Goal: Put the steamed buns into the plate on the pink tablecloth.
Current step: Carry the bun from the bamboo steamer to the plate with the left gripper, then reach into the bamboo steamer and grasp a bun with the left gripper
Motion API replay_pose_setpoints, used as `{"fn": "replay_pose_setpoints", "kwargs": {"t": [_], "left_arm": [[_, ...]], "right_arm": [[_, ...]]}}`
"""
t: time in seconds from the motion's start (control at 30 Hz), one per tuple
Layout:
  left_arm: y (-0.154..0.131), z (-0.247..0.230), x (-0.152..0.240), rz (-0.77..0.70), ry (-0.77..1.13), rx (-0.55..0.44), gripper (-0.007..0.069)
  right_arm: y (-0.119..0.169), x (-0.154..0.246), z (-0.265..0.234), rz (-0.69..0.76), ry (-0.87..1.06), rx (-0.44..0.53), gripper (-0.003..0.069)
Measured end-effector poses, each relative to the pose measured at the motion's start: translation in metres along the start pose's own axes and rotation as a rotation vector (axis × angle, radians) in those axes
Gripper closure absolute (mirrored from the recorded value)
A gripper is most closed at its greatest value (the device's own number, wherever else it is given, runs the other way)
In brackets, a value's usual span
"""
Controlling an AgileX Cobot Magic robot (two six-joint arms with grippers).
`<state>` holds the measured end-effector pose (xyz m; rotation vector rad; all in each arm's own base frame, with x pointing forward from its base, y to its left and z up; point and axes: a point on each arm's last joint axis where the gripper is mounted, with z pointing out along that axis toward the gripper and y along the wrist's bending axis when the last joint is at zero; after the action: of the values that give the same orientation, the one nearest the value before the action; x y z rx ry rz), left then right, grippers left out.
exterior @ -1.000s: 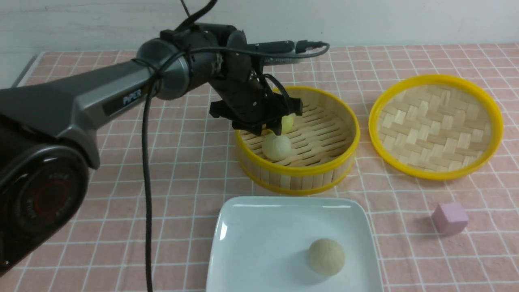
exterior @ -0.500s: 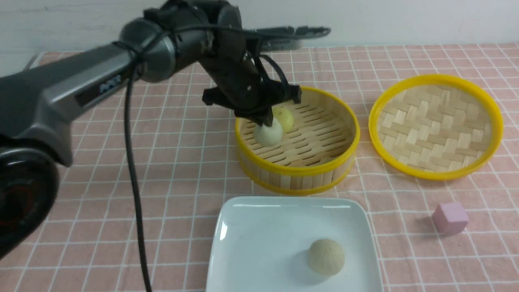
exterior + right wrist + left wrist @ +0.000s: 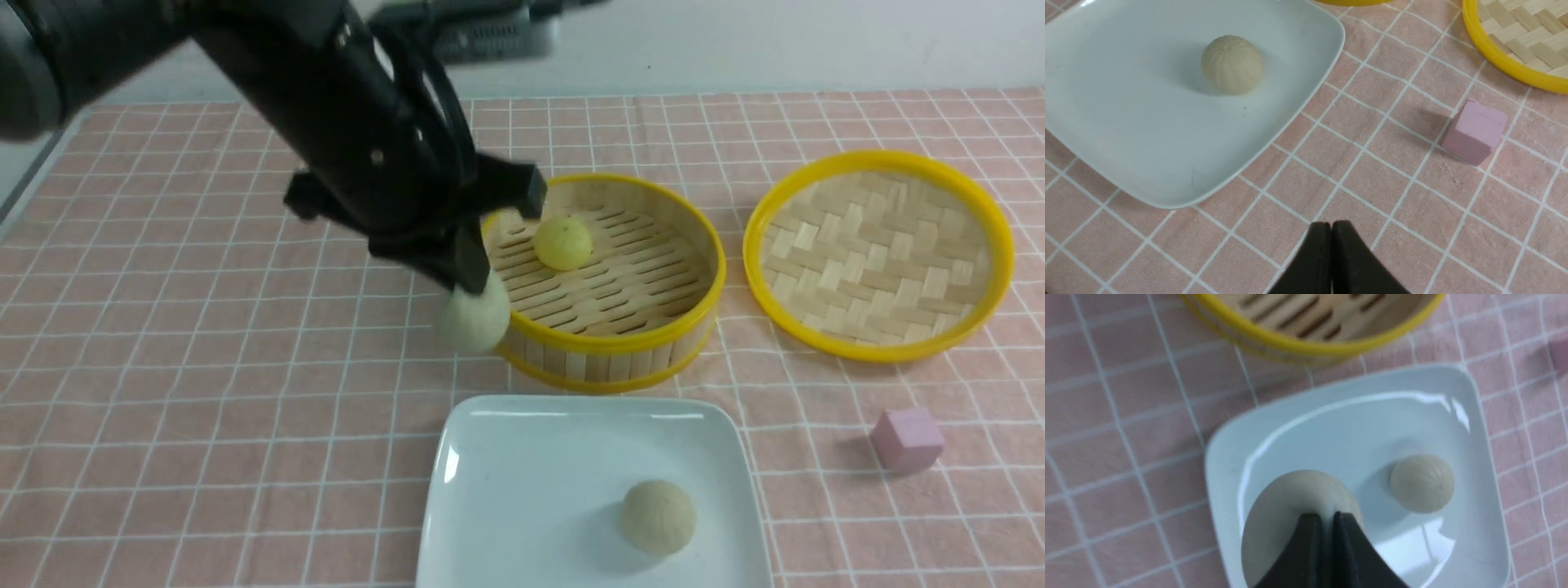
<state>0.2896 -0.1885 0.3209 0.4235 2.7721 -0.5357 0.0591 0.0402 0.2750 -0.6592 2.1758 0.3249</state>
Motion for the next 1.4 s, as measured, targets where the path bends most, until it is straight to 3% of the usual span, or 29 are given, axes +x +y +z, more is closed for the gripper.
{"fn": "replay_pose_setpoints", "kwargs": {"t": [0.27, 0.5, 0.57, 0.67, 0.7, 0.83, 0.93, 1.0, 1.17, 1.2, 1.23, 1.4], "left_arm": [[0.008, 0.073, 0.032, -0.102, 0.047, 0.206, 0.0597], [0.014, 0.1, 0.029, -0.112, 0.046, 0.206, 0.0556], [0.017, 0.11, 0.029, -0.122, 0.064, 0.197, 0.0515], [0.021, 0.123, 0.031, -0.133, 0.098, 0.187, 0.039], [0.02, 0.122, 0.031, -0.132, 0.098, 0.188, 0.039], [0.012, 0.11, 0.015, -0.099, 0.072, 0.215, 0.0225], [0.008, 0.096, -0.004, -0.061, 0.008, 0.22, 0.0199], [0.002, 0.08, -0.023, -0.031, -0.076, 0.217, 0.0211], [-0.005, 0.049, -0.072, -0.058, -0.268, 0.19, 0.0455], [-0.007, 0.044, -0.086, -0.044, -0.309, 0.168, 0.0552], [-0.007, 0.045, -0.094, -0.043, -0.32, 0.153, 0.0585], [0.003, 0.078, -0.122, -0.126, -0.275, 0.064, 0.0623]], "right_arm": [[0.0, 0.0, 0.0, 0.0, 0.001, 0.0, 0.063], [0.0, 0.001, 0.001, 0.0, 0.003, 0.0, 0.0626], [0.0, 0.001, 0.001, 0.0, 0.003, 0.0, 0.0625], [0.0, 0.001, 0.001, -0.001, 0.004, 0.001, 0.0622], [0.0, 0.001, 0.001, -0.001, 0.004, 0.001, 0.0622], [0.0, 0.001, 0.001, -0.001, 0.002, 0.002, 0.0622], [-0.001, 0.001, 0.001, -0.006, 0.002, 0.007, 0.0622], [-0.001, 0.001, 0.001, -0.01, 0.002, 0.011, 0.062], [-0.001, 0.001, 0.001, -0.014, 0.001, 0.016, 0.0615], [-0.002, 0.001, 0.001, -0.014, 0.0, 0.017, 0.0613], [-0.002, 0.001, 0.001, -0.015, 0.001, 0.018, 0.0612], [-0.002, 0.001, 0.001, -0.019, 0.0, 0.023, 0.0606]]}}
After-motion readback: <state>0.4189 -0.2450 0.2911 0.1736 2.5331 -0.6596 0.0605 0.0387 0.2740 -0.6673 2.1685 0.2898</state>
